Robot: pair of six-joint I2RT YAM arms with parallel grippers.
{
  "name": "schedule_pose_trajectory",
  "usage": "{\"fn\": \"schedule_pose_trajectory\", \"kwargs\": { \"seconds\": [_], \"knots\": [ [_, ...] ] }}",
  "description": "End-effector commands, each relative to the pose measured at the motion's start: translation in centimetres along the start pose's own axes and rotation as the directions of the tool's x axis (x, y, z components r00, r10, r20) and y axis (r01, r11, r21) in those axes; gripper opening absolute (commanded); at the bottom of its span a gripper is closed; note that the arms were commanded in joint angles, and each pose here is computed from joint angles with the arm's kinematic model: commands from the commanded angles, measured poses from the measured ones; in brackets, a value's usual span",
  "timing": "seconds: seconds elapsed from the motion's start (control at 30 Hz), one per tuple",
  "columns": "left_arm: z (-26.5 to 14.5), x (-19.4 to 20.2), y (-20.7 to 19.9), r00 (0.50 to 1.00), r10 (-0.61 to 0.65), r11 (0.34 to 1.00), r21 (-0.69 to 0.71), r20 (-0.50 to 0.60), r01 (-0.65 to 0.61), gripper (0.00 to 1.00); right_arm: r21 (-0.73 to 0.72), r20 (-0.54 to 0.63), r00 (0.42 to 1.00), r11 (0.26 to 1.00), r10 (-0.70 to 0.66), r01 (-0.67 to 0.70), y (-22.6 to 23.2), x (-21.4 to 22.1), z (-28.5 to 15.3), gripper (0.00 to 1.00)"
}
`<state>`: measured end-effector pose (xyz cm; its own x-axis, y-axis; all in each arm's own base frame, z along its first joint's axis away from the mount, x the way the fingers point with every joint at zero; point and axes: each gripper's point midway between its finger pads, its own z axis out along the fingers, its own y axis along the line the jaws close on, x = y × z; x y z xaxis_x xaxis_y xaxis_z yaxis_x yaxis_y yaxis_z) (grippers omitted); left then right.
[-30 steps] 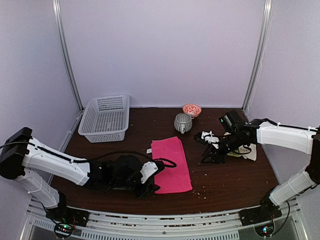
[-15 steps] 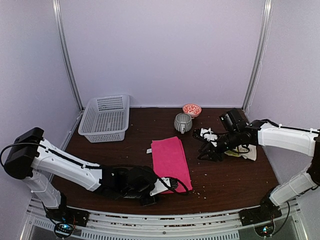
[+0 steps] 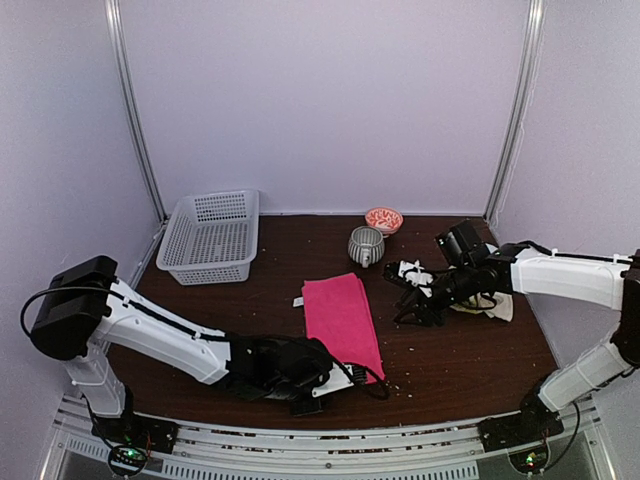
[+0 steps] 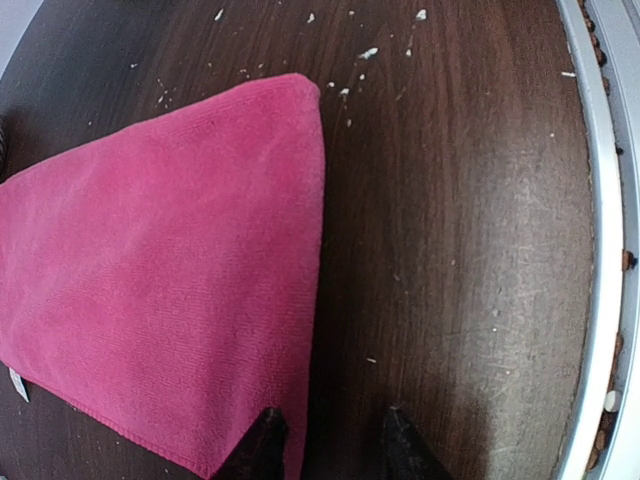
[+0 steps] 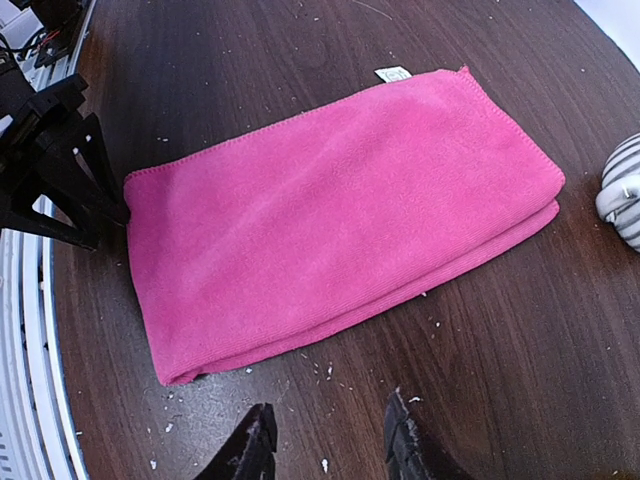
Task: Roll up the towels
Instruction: Roll the towel at the center of the board.
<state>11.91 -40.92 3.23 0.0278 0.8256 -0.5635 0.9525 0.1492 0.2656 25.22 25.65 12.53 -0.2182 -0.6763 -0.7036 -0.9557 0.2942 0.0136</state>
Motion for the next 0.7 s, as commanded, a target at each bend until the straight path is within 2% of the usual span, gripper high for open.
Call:
{"fn": "schedule_pose_trajectory", "kwargs": {
  "seconds": [0.0,0.13,0.2,0.3,0.5,0.67],
  "knots": [
    [0.4,-0.6,1.0,1.0,-0.03,0.999,-0.03,0.006,0.03,0.34,-0.02,-0.002,1.0,1.0,0.005,-0.005,0.0,-0.1,0.3,0.38],
    [0.1,-1.2,1.1,0.999,-0.01,1.0,-0.026,0.034,0.011,0.34,-0.025,-0.005,1.0,1.0,0.005,-0.005,0.2,0.3,0.6,0.38],
    [-0.7,-2.2,0.9,0.997,0.018,1.0,-0.013,0.079,-0.017,0.31,-0.031,-0.019,1.0,0.999,0.009,-0.01,0.2,0.6,0.8,0.38],
    [-2.2,-3.6,1.9,0.988,0.015,0.999,-0.04,0.152,-0.009,0.33,-0.037,-0.026,1.0,0.999,0.011,-0.012,0.2,0.8,1.0,0.38],
    [0.0,-1.0,2.7,1.0,-0.001,1.0,-0.015,0.024,0.001,0.37,-0.049,-0.032,0.999,0.999,0.015,-0.017,0.2,0.8,1.3,0.38],
    [0.8,0.0,2.3,1.0,-0.002,1.0,0.022,-0.003,0.002,0.36,-0.088,-0.035,0.999,0.996,0.027,-0.03,0.7,1.2,1.9,0.38]
  ]
}}
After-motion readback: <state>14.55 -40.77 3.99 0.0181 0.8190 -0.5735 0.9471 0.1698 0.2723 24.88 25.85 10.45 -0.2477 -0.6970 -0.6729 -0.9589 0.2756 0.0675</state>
